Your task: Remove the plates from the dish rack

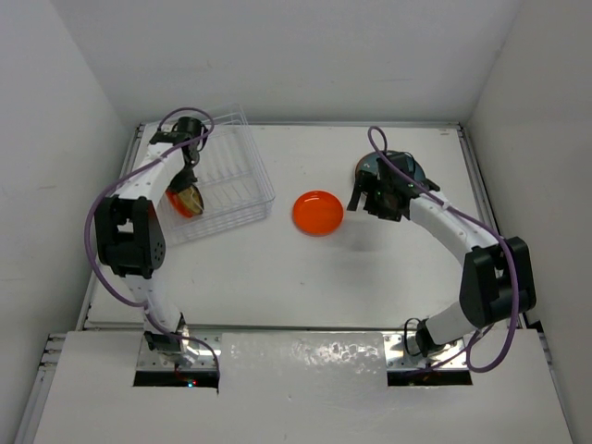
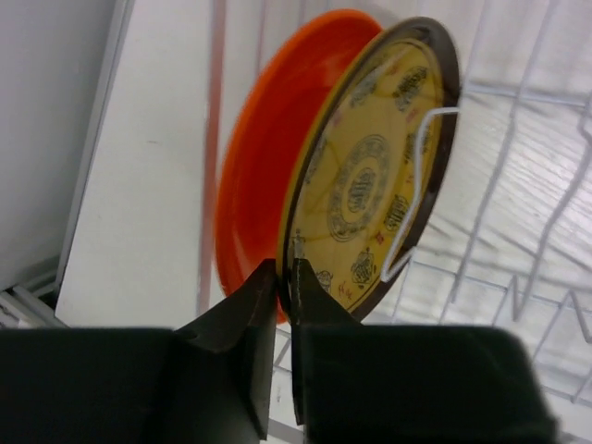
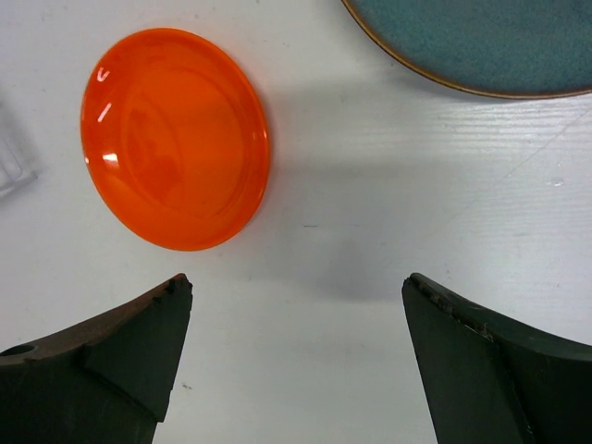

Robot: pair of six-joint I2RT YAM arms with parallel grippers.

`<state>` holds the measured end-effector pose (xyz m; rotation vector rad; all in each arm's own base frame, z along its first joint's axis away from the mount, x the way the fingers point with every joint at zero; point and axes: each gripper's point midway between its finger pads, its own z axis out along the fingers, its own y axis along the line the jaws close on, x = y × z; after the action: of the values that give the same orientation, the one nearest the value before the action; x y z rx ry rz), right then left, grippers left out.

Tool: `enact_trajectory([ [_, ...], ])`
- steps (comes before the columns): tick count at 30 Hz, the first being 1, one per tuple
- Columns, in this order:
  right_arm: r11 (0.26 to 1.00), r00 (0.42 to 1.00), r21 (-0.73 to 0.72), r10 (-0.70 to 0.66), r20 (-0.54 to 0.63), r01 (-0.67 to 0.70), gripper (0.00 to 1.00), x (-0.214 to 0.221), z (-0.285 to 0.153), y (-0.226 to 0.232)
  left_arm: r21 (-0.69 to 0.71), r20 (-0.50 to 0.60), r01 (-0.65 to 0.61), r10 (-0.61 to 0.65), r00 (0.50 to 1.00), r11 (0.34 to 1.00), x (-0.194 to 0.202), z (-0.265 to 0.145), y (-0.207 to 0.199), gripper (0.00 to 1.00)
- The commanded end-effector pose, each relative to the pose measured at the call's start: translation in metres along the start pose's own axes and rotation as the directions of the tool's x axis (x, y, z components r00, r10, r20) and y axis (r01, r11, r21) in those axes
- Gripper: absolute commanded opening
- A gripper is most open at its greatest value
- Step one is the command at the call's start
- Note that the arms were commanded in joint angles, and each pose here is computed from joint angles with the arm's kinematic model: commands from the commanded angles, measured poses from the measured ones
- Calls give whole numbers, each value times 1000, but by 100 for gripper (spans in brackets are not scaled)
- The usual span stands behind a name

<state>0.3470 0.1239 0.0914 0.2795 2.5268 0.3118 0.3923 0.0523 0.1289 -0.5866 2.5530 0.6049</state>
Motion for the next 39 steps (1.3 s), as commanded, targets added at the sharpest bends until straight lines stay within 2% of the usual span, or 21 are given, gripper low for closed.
enact_trajectory([
  [1, 999, 998, -48, -21, 64, 24, 93, -27, -16, 17, 7, 29, 33, -33, 999, 999, -17, 1, 0, 0],
  [6, 998, 998, -65, -12, 58, 16, 93, -30, -22, 23, -39, 84, 46, -42, 996, 998, -39, -21, 18, 0],
  [9, 998, 999, -69, 16, 51, -13, 93, -35, -30, 27, -77, 126, 65, -54, 990, 995, -58, -49, 37, 0],
  [11, 994, 998, -99, 46, 35, -42, 93, -35, -34, 35, -27, 185, 92, -85, 979, 995, -79, -74, 39, 0],
  [13, 986, 997, -151, 70, 31, -64, 98, -39, -38, 47, 65, 229, 90, -103, 968, 994, -93, -102, 35, 0],
  [15, 948, 995, -305, 98, 21, -87, 99, -46, -46, 78, 166, 251, 80, -121, 960, 983, -100, -122, 25, 0],
  [16, 920, 994, -383, 105, 24, -88, 99, -50, -51, 93, 315, 258, 48, -135, 957, 948, -100, -140, 8, 0],
  [17, 849, 985, -523, 149, 91, -80, 99, -75, -65, 122, 393, 256, 23, -134, 957, 919, -98, -149, -3, 0],
  [18, 794, 983, -603, 164, 78, -85, 99, -73, -69, 136, 485, 252, -8, -130, 959, 875, -94, -159, -17, 0],
  [19, 711, 987, -700, 149, 56, -67, 99, -73, -84, 156, 654, 237, -67, -120, 964, 753, -82, -179, -46, 0],
  [20, 669, 985, -742, 157, 66, -57, 99, -79, -92, 167, 724, 225, -87, -114, 968, 684, -73, -188, -58, 0],
  [21, 641, 984, -767, 155, 85, -35, 99, -85, -98, 176, 786, 211, -98, -115, 971, 611, -66, -197, -70, 0],
  [22, 629, 984, -777, 142, 110, -4, 99, -94, -106, 185, 878, 175, -102, -114, 978, 468, -51, -213, -89, 0],
  [23, 634, 986, -774, 122, 117, 13, 99, -93, -106, 191, 910, 152, -97, -107, 983, 402, -42, -219, -97, 0],
  [24, 653, 987, -757, 97, 126, 32, 99, -94, -102, 192, 936, 70, -34, -91, 993, 349, -24, -212, -108, 0],
  [25, 657, 987, -753, 88, 131, 41, 99, -94, -100, 195, 970, 78, -56, -86, 993, 235, -22, -231, -118, 0],
  [31, 660, 988, -751, 92, 121, 31, 98, -92, -82, 204, 999, 28, -27, -14, 1000, 38, 7, -254, -145, 0],
  [33, 672, 991, -740, 74, 115, 36, 94, -90, -72, 206, 1000, 9, -9, 14, 1000, -29, 14, -261, -152, 0],
  [37, 731, 995, -682, 46, 94, 31, 86, -77, -48, 196, 996, -18, 18, 10, 1000, -89, 16, -265, -156, 0],
  [38, 736, 995, -677, 42, 93, 33, 82, -74, -45, 193, 996, -27, 28, 9, 1000, -89, 17, -263, -157, 0],
  [39, 732, 995, -680, 40, 93, 34, 72, -72, -44, 193, 996, -34, 35, 12, 999, -81, 18, -259, -159, 0],
])
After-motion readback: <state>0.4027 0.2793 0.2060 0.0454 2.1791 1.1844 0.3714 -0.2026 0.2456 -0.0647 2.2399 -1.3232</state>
